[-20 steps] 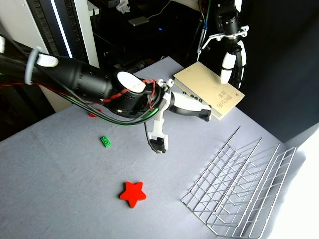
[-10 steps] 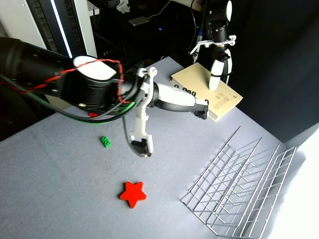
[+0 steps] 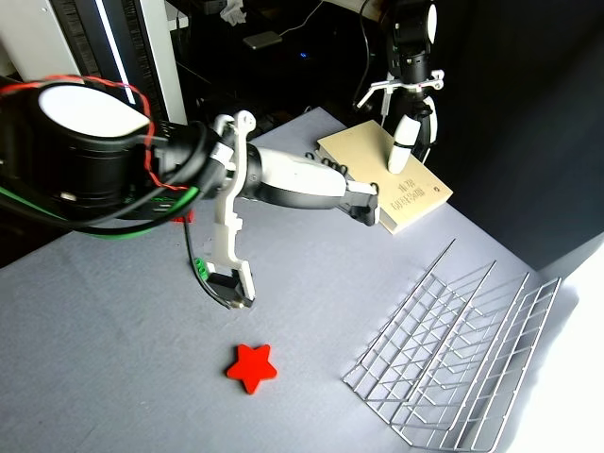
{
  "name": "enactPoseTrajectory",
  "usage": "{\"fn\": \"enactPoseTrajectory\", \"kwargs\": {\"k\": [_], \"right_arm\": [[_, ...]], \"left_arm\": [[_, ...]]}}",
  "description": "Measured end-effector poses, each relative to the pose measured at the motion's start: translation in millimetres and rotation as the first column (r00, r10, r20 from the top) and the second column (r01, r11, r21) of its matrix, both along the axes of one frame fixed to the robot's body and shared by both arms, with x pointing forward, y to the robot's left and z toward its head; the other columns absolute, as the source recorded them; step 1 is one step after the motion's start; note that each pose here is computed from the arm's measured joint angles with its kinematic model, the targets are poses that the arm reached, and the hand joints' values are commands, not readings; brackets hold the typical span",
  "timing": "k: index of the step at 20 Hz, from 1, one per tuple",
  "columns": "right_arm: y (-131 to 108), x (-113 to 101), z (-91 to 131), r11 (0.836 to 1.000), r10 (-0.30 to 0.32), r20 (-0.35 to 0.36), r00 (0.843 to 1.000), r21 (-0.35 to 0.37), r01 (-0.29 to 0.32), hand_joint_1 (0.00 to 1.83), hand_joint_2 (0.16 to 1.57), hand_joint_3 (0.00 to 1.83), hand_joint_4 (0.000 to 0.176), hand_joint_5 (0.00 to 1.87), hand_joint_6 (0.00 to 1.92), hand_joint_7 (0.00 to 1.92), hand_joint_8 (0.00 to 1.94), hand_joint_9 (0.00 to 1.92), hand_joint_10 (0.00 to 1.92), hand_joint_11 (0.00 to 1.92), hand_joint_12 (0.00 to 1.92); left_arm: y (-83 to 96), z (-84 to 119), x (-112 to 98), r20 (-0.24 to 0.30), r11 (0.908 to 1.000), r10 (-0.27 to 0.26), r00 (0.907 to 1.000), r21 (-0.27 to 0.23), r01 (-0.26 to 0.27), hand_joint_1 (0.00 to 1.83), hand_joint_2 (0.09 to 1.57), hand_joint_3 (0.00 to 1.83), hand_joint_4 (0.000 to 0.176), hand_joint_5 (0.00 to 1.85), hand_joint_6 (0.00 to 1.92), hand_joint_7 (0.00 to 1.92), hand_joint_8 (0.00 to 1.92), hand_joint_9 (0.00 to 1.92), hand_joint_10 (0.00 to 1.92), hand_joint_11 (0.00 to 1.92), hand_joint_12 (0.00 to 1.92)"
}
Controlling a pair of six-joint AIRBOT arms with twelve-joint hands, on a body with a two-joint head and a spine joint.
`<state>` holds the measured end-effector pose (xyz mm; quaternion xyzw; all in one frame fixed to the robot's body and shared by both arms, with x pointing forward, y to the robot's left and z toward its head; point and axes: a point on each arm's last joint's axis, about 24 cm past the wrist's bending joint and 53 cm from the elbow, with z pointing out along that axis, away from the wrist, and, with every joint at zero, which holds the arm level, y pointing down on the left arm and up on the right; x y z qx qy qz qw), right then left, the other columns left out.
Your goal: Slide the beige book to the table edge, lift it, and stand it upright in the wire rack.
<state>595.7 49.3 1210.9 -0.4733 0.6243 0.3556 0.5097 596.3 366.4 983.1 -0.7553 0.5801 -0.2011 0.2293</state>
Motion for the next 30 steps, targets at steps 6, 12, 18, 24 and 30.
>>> {"fn": "enactPoseTrajectory", "kwargs": {"k": [6,12,18,24,30], "right_arm": [[-27,3,6,1.000,-0.025,0.000,1.000,0.000,0.025,0.04,1.06,0.00,0.000,0.27,0.00,0.31,0.00,0.34,0.01,0.00,0.86],[-41,-3,7,1.000,-0.015,-0.021,1.000,-0.003,0.015,0.01,1.06,0.00,0.000,0.26,0.00,0.31,0.00,0.33,0.00,0.00,0.88],[-44,-1,19,1.000,-0.018,-0.012,1.000,0.017,0.018,0.06,1.05,0.00,0.000,0.26,0.00,0.30,0.00,0.32,0.00,0.00,0.83],[-44,-4,19,1.000,-0.005,-0.011,1.000,0.015,0.005,0.05,1.06,0.00,0.000,0.26,0.00,0.30,0.00,0.33,0.01,0.00,0.85],[-44,-5,19,1.000,-0.004,-0.010,1.000,0.013,0.004,0.02,1.06,0.00,0.000,0.26,0.00,0.28,0.00,0.31,0.00,0.00,0.84]], "left_arm": [[1.3,1,1,0.001,1.0000,0.009,1.0000,-0.001,-0.009,0.87,1.00,0.00,0.000,0.67,0.00,0.73,0.00,0.77,0.02,0.29,1.05],[7.4,-2,13,0.018,0.9998,0.016,0.9997,-0.010,-0.015,0.81,0.96,0.00,0.000,0.55,0.00,0.59,0.00,0.61,0.00,0.18,0.89],[23.9,-2,25,0.035,0.9988,0.048,0.9983,0.010,-0.048,0.81,0.94,0.00,0.000,0.56,0.00,0.61,0.01,0.61,0.00,0.18,0.88],[41.5,1,27,0.039,0.9965,0.073,0.9966,0.037,-0.074,0.84,0.96,0.00,0.000,0.60,0.01,0.64,0.02,0.66,0.02,0.22,0.89],[46.9,3,27,0.041,0.9950,0.090,0.9951,0.038,-0.092,0.90,1.02,0.00,0.000,0.69,0.01,0.74,0.01,0.78,0.03,0.29,1.04]]}}
